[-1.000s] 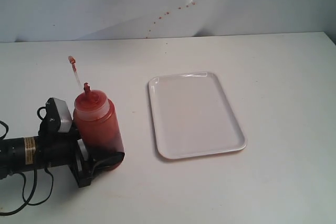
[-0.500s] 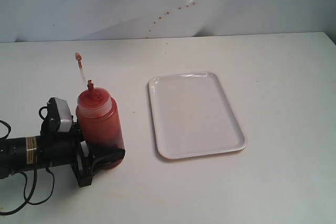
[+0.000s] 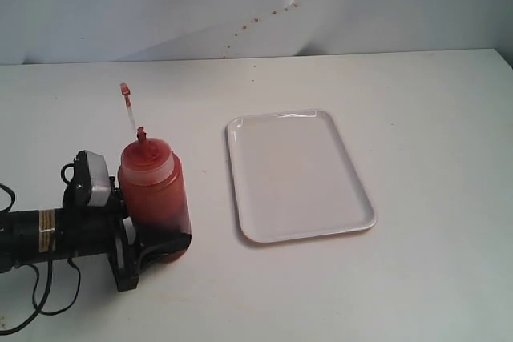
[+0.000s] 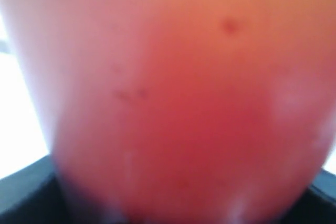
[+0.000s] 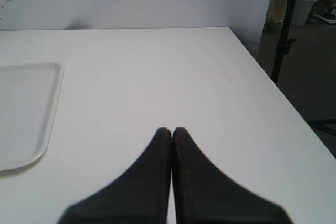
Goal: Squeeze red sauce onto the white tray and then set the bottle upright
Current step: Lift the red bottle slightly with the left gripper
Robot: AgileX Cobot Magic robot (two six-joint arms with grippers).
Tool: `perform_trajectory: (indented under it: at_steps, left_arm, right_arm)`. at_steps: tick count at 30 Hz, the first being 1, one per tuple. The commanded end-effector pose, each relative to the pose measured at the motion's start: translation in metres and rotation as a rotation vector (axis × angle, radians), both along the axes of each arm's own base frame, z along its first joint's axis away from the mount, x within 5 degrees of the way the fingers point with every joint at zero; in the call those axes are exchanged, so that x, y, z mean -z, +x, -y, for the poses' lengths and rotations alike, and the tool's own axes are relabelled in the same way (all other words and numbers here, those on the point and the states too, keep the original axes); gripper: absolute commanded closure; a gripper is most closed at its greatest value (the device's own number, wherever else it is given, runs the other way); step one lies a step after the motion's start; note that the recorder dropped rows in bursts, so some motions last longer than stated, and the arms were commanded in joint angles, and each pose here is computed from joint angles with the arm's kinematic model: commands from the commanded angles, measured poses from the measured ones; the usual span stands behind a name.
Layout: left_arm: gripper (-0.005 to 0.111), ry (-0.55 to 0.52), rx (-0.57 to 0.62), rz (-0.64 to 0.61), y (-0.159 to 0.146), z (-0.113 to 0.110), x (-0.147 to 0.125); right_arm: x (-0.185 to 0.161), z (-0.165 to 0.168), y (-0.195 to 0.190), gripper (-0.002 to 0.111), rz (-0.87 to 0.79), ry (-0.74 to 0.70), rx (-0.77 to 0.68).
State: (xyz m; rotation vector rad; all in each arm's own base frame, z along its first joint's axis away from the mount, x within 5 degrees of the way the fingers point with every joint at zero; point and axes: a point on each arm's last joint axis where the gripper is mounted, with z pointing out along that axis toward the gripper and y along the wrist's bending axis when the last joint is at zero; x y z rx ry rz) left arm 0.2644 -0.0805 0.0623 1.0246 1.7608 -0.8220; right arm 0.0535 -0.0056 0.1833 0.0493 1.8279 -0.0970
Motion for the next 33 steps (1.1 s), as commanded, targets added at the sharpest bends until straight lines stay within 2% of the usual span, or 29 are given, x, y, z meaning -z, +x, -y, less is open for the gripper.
perform_trajectory:
  at_steps: [1,8,18,33]
  left_arm:
    - [0.107,-0.056,0.004,0.091,0.004,0.002,-0.020]
    - [0.107,-0.028,-0.030,0.118,0.002,-0.001,-0.033]
    - [0.107,-0.059,-0.282,0.142,-0.003,-0.012,-0.056]
    - [0.107,-0.055,-0.308,0.145,-0.004,-0.014,-0.060]
  right_arm:
    - [0.001,0.000,0.000,0.108,0.003,0.006,-0.003]
    - [0.001,0.000,0.000,0.108,0.003,0.006,-0.003]
    - [0.001,0.000,0.000,0.108,0.003,0.006,-0.003]
    - [0.001,0.000,0.000,0.108,0.003,0.006,-0.003]
